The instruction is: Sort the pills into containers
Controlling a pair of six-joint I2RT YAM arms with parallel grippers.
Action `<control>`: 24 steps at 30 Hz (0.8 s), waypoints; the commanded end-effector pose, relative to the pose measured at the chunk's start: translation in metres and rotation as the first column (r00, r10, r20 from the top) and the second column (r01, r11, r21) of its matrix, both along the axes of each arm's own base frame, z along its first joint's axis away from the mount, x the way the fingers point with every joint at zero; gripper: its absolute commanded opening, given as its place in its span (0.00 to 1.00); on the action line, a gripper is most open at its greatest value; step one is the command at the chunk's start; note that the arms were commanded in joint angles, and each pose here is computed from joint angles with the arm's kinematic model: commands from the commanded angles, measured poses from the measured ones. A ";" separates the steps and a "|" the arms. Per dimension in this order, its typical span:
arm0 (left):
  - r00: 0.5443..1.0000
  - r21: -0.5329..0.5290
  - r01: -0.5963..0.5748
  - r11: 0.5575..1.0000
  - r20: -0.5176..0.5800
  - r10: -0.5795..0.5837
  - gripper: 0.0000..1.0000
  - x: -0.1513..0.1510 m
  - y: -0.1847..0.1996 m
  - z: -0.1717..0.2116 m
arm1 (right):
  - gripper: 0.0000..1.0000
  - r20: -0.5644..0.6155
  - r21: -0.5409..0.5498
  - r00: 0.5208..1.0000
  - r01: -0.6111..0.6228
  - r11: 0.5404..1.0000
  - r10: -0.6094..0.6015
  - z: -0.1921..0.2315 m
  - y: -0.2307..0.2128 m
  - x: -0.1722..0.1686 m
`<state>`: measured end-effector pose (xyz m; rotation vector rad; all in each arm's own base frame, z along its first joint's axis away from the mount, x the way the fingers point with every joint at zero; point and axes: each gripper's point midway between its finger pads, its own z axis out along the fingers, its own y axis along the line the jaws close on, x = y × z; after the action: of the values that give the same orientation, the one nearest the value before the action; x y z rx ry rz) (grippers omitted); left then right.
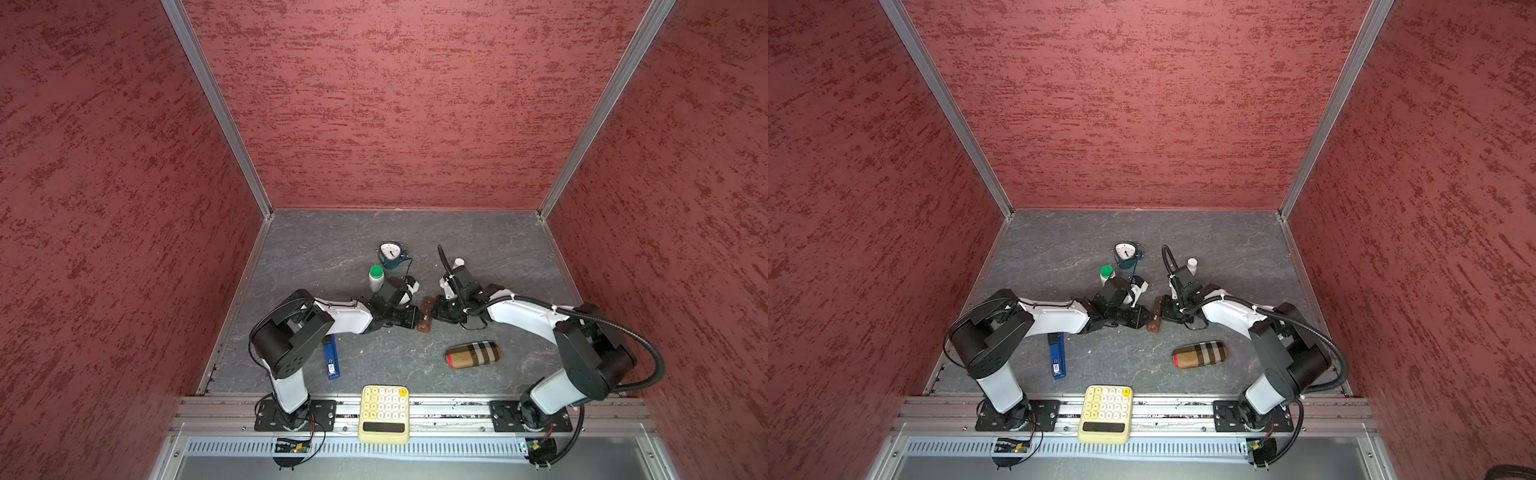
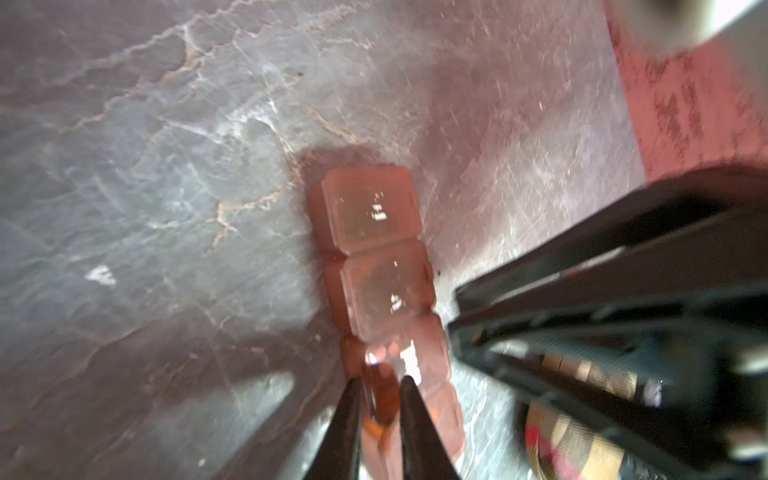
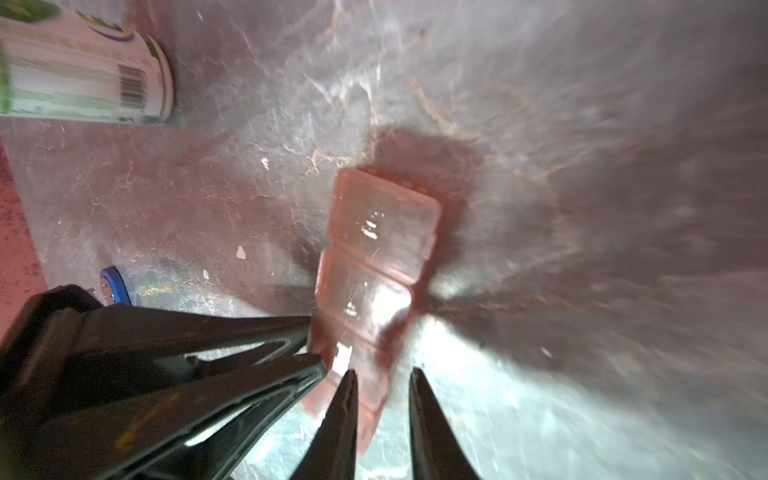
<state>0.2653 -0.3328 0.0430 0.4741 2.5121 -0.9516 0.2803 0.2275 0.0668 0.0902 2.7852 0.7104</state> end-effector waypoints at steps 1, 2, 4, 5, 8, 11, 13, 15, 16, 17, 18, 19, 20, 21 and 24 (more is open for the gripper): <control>0.994 0.000 -0.005 1.000 0.109 0.005 0.27 0.011 0.008 0.033 | 0.25 0.132 -0.065 0.990 0.048 0.997 -0.039 0.048 -0.020 0.018; 0.991 -0.004 -0.009 1.000 0.130 0.009 0.28 0.014 0.011 0.041 | 0.25 0.154 -0.066 0.987 0.060 0.996 -0.049 0.058 -0.024 0.021; 0.983 -0.005 -0.026 1.000 0.182 0.026 0.30 0.020 0.019 0.060 | 0.26 0.195 -0.072 0.979 0.083 0.994 -0.068 0.076 -0.034 0.026; 0.978 -0.008 -0.037 0.999 0.204 0.038 0.30 0.022 0.024 0.069 | 0.26 0.213 -0.078 0.974 0.097 0.992 -0.078 0.083 -0.040 0.029; 0.953 -0.012 -0.094 0.995 0.288 0.094 0.33 0.034 0.046 0.098 | 0.27 0.284 -0.110 0.951 0.156 0.982 -0.120 0.106 -0.064 0.040; 0.905 -0.014 -0.206 0.978 0.377 0.196 0.38 0.049 0.084 0.124 | 0.28 0.370 -0.131 0.916 0.220 0.967 -0.158 0.130 -0.088 0.051; 0.851 -0.039 -0.324 0.945 0.425 0.310 0.41 0.064 0.121 0.140 | 0.29 0.429 -0.144 0.885 0.268 0.953 -0.184 0.144 -0.106 0.061; 0.778 -0.086 -0.451 0.888 0.451 0.439 0.42 0.076 0.165 0.154 | 0.31 0.490 -0.151 0.845 0.324 0.934 -0.214 0.157 -0.126 0.071; 0.739 -0.104 -0.504 0.857 0.462 0.491 0.45 0.079 0.184 0.158 | 0.33 0.521 -0.156 0.824 0.349 0.924 -0.223 0.162 -0.135 0.075; 0.686 -0.132 -0.566 0.813 0.472 0.554 0.47 0.082 0.207 0.164 | 0.35 0.556 -0.159 0.795 0.388 0.908 -0.242 0.167 -0.147 0.080; 0.635 -0.160 -0.618 0.769 0.476 0.609 0.48 0.083 0.228 0.168 | 0.37 0.587 -0.154 0.763 0.432 0.889 -0.269 0.171 -0.160 0.084; 0.588 -0.187 -0.655 0.732 0.482 0.650 0.49 0.084 0.246 0.172 | 0.38 0.609 -0.144 0.737 0.466 0.873 -0.293 0.174 -0.170 0.087; 0.536 -0.205 -0.696 0.688 0.489 0.688 0.51 0.082 0.266 0.174 | 0.40 0.630 -0.129 0.709 0.498 0.858 -0.317 0.176 -0.182 0.090; 0.488 -0.217 -0.730 0.648 0.499 0.717 0.53 0.080 0.283 0.174 | 0.43 0.648 -0.110 0.680 0.530 0.841 -0.344 0.177 -0.194 0.093; 0.370 -0.233 -0.798 0.556 0.539 0.757 0.61 0.072 0.321 0.172 | 0.45 0.676 -0.064 0.614 0.599 0.798 -0.407 0.169 -0.224 0.100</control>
<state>0.3410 -0.0425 0.2097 -0.3096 1.8784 -0.3356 0.3670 0.0331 0.2268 0.4227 2.1317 0.1893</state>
